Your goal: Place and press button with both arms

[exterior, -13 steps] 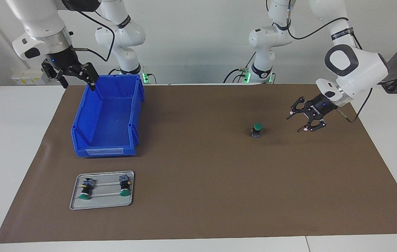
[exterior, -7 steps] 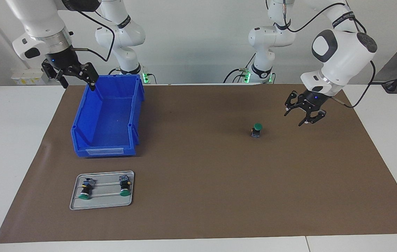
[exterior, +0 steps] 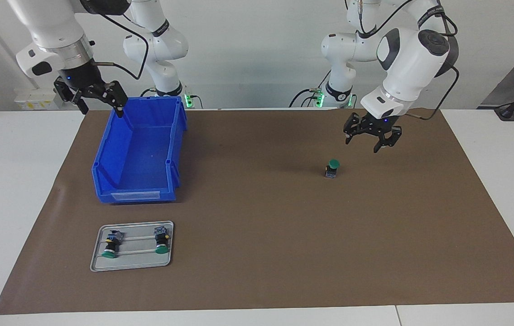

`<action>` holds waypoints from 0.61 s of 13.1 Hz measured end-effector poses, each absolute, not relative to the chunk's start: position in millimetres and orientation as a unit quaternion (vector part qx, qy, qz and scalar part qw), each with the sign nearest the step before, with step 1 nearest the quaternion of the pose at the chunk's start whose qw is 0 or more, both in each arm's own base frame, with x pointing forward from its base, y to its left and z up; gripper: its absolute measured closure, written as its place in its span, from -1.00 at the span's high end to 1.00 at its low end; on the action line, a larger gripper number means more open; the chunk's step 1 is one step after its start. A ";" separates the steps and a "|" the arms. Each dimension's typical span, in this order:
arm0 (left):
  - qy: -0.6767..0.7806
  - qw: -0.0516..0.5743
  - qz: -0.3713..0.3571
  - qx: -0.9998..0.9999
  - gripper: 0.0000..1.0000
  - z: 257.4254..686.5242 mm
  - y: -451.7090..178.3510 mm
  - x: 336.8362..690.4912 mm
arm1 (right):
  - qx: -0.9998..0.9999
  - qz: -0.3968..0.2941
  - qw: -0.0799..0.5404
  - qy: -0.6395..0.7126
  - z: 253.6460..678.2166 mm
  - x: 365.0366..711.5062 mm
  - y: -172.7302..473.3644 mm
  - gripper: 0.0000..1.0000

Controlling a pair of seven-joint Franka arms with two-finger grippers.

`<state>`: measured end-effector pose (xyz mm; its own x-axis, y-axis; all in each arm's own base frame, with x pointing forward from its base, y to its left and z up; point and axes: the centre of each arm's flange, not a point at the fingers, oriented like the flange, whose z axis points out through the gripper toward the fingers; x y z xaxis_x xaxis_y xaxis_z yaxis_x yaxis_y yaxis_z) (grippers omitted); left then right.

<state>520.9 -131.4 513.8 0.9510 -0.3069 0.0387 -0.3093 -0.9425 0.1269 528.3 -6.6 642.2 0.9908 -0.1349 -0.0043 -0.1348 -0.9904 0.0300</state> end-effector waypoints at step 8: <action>-0.132 0.034 -0.011 0.991 -0.98 456.1 -171.9 490.4 | 0.998 -0.003 0.015 -0.068 642.2 528.3 -6.6 1.00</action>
